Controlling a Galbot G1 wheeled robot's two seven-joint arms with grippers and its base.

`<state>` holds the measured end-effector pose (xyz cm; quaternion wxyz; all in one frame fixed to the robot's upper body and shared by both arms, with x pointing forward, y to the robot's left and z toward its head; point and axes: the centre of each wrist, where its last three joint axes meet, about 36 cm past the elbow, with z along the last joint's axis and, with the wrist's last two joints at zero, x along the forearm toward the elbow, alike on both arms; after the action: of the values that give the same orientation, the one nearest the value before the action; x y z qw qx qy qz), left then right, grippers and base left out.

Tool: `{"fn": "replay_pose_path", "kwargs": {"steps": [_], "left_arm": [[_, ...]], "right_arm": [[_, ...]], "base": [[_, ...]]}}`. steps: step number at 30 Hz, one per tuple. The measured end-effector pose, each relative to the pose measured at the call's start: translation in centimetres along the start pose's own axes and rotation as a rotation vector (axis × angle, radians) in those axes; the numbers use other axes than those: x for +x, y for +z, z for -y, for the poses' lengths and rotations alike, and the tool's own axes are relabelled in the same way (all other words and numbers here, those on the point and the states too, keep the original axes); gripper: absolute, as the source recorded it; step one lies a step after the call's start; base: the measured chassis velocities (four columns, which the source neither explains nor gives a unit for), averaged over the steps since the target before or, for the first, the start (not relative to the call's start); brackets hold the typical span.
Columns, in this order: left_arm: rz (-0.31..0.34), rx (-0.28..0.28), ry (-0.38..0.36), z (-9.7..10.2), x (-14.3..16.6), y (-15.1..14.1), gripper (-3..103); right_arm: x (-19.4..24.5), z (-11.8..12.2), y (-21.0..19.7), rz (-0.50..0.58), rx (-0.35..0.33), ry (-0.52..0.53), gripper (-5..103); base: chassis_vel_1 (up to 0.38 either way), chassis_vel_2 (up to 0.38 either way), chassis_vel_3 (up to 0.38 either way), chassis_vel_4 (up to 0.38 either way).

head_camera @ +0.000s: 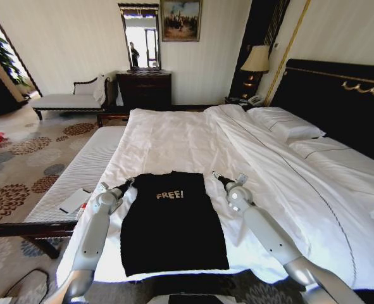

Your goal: Fold the clothes on the bed.

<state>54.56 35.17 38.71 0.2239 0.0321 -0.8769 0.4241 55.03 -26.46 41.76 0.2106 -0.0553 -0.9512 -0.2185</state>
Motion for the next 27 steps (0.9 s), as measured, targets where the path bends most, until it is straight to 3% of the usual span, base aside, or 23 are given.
{"fn": "replay_pose_path", "kwargs": {"steps": [2, 6, 10, 17, 20, 27], "left_arm": [[0.003, -0.001, 0.001, -0.1, 0.0, -0.1, 28], [0.013, -0.003, 0.006, 0.0, 0.0, -0.4, 7], [0.023, -0.012, 0.008, 0.2, -0.3, -1.2, 2], [0.046, -0.045, 0.003, 1.2, -1.3, -3.8, 1], [0.049, -0.062, -0.003, 1.7, -1.9, -4.9, 1], [0.044, -0.077, -0.014, 1.6, -2.0, -4.7, 1]], "right_arm": [[0.0, 0.0, 0.0, 0.0, 0.0, 0.0, 100], [-0.1, -0.1, 0.0, 0.0, 0.002, -0.001, 100], [-0.1, -0.1, 0.0, 0.001, 0.003, -0.001, 100], [-0.1, -1.0, -0.7, -0.032, -0.029, -0.028, 100], [-0.5, -1.8, -0.7, -0.083, -0.006, -0.044, 100], [-2.0, -2.8, -0.2, -0.12, 0.005, -0.046, 100]], "base": [[0.0, 0.0, 0.0, 0.0], [0.0, 0.0, 0.0, 0.0], [0.0, 0.0, 0.0, 0.0], [0.0, 0.0, 0.0, 0.0], [0.0, 0.0, 0.0, 0.0], [0.0, 0.0, 0.0, 0.0]]}}
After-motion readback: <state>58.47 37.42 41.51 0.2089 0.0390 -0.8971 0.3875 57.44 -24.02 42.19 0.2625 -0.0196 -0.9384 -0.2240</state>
